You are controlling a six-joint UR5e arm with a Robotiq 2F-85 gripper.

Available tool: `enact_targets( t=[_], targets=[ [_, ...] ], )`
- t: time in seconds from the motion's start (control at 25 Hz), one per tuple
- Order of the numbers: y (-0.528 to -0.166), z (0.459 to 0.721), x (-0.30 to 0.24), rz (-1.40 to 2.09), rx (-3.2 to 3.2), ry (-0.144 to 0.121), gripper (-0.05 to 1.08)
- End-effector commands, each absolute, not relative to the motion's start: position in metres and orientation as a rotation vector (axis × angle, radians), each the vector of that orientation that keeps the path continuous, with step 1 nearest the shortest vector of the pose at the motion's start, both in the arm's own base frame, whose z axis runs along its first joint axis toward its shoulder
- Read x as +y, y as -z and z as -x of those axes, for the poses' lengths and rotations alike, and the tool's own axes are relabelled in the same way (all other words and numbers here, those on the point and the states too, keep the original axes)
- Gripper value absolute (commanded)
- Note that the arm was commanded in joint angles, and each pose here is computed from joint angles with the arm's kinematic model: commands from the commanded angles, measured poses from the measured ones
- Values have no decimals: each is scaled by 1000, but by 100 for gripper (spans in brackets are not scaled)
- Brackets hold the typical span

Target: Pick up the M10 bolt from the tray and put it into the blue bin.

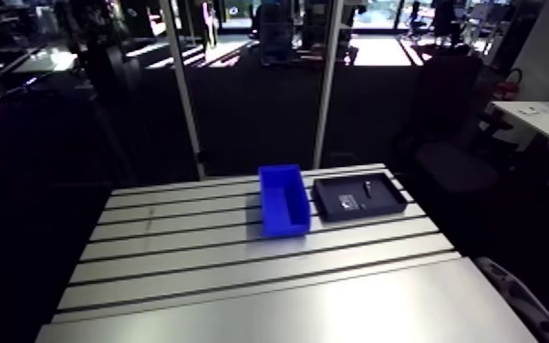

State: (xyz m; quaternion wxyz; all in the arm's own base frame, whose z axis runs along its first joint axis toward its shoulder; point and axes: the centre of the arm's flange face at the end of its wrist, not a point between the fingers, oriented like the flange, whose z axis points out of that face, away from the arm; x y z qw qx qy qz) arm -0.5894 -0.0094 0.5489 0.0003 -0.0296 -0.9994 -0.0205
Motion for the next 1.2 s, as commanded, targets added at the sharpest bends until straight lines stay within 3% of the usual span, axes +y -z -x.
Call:
enact_targets(
  t=[0.04,0.2,0.64,1.2],
  targets=[
    [-537,604,28,137,-3148,67,1],
    [-529,609,55,149,-3159,58,1],
    [-512,615,127,211,-3127,69,1],
    [-460,632,167,263,-3107,79,1]
  ],
)
